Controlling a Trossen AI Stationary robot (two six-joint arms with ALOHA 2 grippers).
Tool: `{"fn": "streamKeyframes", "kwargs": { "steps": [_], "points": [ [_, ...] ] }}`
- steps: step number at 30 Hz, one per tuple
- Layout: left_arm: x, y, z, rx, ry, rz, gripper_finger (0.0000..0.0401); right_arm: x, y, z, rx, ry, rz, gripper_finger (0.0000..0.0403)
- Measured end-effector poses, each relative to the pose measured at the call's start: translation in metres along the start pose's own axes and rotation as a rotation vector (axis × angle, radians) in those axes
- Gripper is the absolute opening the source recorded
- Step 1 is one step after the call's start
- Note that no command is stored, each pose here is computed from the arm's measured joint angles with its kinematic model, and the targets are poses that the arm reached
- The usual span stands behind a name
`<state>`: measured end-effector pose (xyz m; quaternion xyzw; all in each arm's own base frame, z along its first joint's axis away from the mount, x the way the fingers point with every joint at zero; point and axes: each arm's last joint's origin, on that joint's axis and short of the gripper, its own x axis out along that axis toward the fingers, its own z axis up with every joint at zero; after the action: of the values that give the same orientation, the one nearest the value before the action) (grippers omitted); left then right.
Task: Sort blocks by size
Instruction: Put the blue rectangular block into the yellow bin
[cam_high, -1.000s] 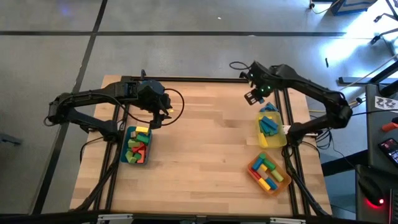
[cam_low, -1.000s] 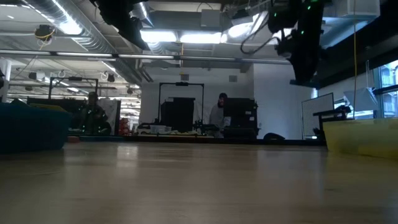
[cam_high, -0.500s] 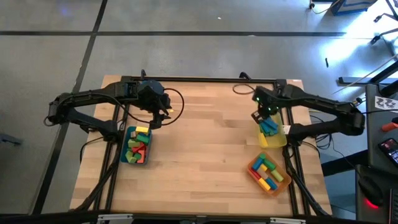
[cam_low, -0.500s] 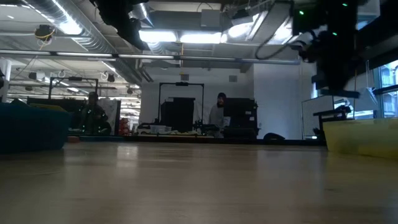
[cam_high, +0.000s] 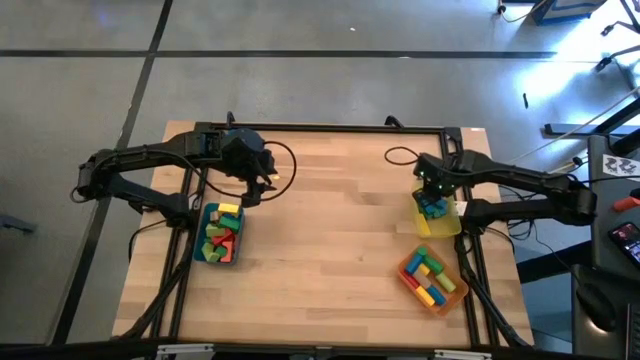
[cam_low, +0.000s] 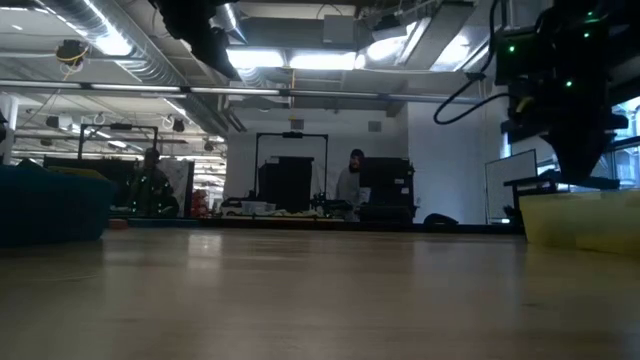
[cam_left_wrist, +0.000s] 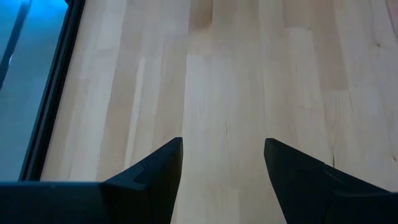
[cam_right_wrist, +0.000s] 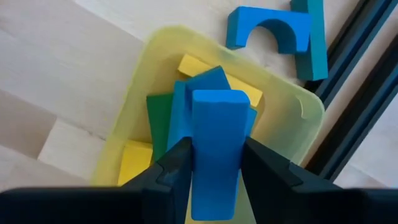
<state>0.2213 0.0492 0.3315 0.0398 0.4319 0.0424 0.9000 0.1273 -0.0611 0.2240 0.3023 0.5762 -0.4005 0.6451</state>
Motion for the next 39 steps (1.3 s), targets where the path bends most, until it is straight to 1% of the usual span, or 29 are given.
{"fn": "streamKeyframes", "kwargs": {
  "steps": [2, 5, 8, 11, 14, 16, 17, 19, 22, 25, 30, 34, 36, 39],
  "points": [
    [0.0, 0.0, 0.0, 0.0, -0.004, 0.001, 0.0211, 0.003, 0.0, 0.0, 0.007, 0.01, -0.008, 0.0127],
    [0.0, 0.0, 0.001, 0.002, -0.008, 0.002, 0.0211, 0.007, 0.001, -0.001, 0.008, 0.032, 0.016, 0.0138],
    [0.0, 0.0, 0.001, 0.007, -0.013, 0.003, 0.0211, 0.007, 0.001, -0.003, 0.027, 0.045, 0.015, 0.0163],
    [0.0, 0.001, 0.002, 0.032, -0.021, 0.005, 0.0211, 0.007, -0.001, -0.004, 0.033, 0.051, -0.014, 0.0191],
    [0.0, 0.001, 0.003, 0.026, -0.035, 0.008, 0.0211, 0.007, -0.001, -0.003, 0.019, 0.041, -0.015, 0.0216],
    [0.0, 0.001, 0.004, 0.01, -0.044, 0.011, 0.0211, 0.006, 0.0, -0.003, -0.008, 0.048, 0.006, 0.0229],
    [0.0, 0.001, 0.005, -0.001, -0.048, 0.021, 0.0211, 0.004, 0.0, -0.002, -0.022, 0.039, 0.015, 0.0233],
    [0.0, 0.003, 0.004, -0.02, -0.038, 0.075, 0.0211, -0.002, 0.002, 0.002, -0.021, -0.007, 0.037, 0.024],
    [-0.001, 0.006, 0.003, -0.052, -0.007, 0.195, 0.0211, -0.01, 0.008, 0.014, -0.034, -0.118, 0.102, 0.0245],
    [-0.002, 0.012, -0.001, -0.113, 0.032, 0.308, 0.0211, -0.023, 0.017, 0.031, -0.09, -0.326, 0.162, 0.0245],
    [-0.004, 0.027, -0.011, -0.252, 0.093, 0.417, 0.0211, -0.041, 0.032, 0.058, -0.175, -0.66, 0.284, 0.0246],
    [-0.003, 0.044, -0.017, -0.351, 0.125, 0.506, 0.0211, -0.057, 0.039, 0.071, -0.223, -0.883, 0.355, 0.0246],
    [0.0, 0.052, -0.019, -0.366, 0.155, 0.549, 0.0211, -0.062, 0.042, 0.075, -0.239, -0.97, 0.391, 0.0246],
    [0.008, 0.065, -0.023, -0.355, 0.211, 0.573, 0.0211, -0.061, 0.045, 0.078, -0.293, -1.045, 0.426, 0.0246]
  ]
}}
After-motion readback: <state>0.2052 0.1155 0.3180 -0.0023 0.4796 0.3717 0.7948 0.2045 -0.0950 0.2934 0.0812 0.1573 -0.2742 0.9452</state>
